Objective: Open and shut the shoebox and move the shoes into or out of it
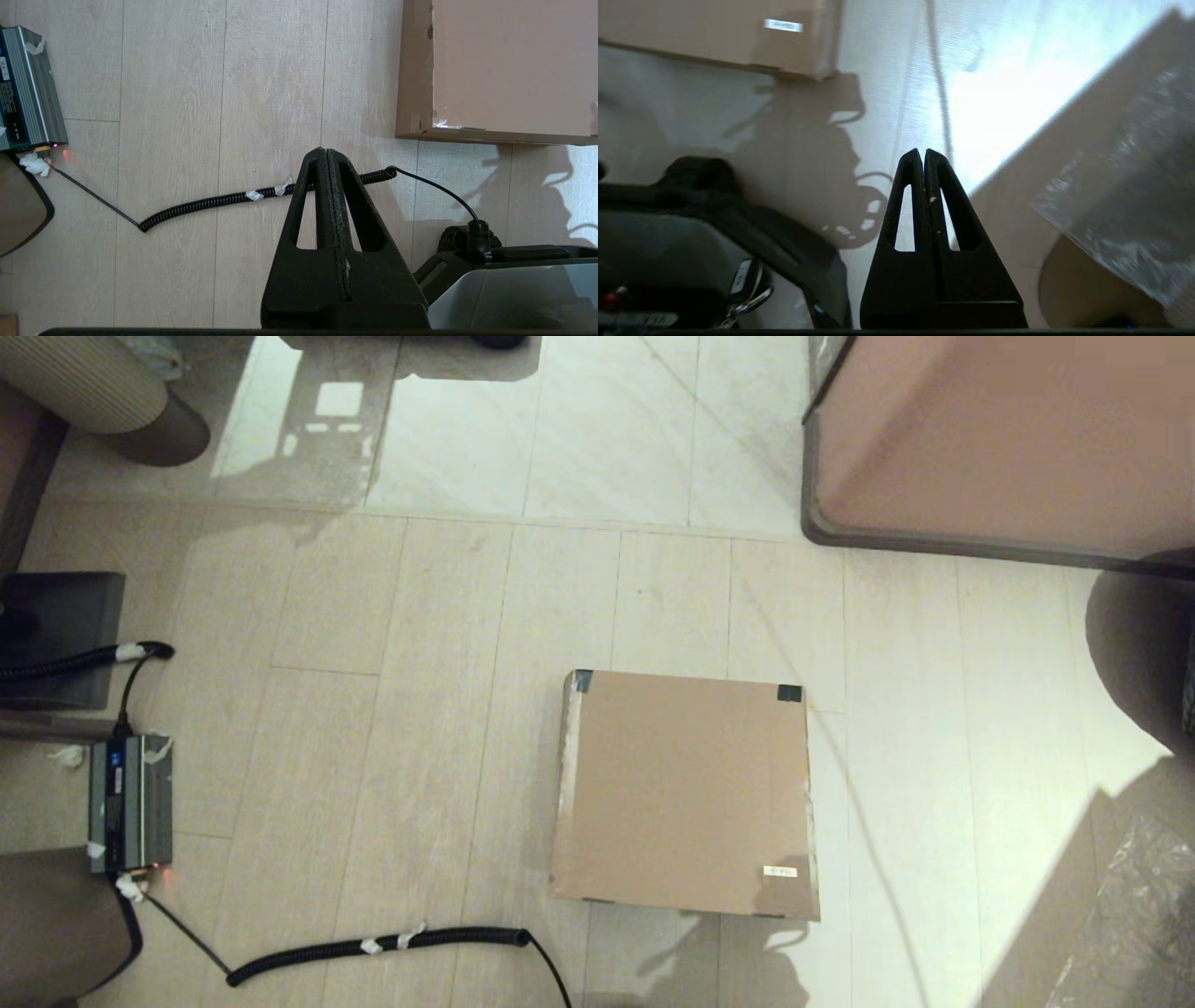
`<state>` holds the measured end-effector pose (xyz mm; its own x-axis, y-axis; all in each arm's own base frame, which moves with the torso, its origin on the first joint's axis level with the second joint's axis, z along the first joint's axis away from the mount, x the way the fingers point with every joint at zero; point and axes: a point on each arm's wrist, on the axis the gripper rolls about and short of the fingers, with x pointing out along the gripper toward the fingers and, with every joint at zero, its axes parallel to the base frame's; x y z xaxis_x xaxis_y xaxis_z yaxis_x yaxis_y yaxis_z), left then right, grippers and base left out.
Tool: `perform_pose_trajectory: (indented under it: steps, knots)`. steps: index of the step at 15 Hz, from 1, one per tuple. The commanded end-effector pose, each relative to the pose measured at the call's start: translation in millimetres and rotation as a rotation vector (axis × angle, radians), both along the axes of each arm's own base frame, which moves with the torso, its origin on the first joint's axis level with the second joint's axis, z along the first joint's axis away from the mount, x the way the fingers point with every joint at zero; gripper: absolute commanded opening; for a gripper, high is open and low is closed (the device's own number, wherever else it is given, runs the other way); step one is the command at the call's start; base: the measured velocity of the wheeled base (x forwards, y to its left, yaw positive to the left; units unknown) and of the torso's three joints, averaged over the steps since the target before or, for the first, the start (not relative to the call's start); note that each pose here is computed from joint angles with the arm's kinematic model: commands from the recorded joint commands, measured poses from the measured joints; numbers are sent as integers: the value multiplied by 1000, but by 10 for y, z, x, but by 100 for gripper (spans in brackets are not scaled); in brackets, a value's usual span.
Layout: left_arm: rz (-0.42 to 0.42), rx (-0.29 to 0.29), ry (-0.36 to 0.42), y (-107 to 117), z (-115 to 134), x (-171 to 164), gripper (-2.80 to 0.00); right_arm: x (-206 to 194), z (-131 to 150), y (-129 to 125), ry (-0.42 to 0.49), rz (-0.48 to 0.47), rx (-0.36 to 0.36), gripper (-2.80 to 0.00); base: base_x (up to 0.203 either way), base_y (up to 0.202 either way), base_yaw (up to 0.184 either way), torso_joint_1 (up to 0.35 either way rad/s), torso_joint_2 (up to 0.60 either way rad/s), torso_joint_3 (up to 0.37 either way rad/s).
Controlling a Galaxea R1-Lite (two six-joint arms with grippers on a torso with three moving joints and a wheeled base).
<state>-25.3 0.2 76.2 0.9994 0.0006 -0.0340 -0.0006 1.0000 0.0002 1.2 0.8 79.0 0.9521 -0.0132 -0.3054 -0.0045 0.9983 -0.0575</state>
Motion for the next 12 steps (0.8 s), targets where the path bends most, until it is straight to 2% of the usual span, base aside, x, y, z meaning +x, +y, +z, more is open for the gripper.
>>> perform_pose_trajectory:
  steps: [1, 6, 12]
  knots:
    - [1, 0, 4, 0, 1, 3, -280, -53, -2, 0, -66, 71, 1, -280, 0, 0, 0, 0, 0, 0]
    - [1, 0, 4, 0, 1, 3, -280, -229, -32, -1, -294, 36, 37, -280, 0, 0, 0, 0, 0, 0]
    - [1, 1, 4, 0, 1, 3, -280, -238, -41, -8, -306, 0, 45, -280, 0, 0, 0, 0, 0, 0]
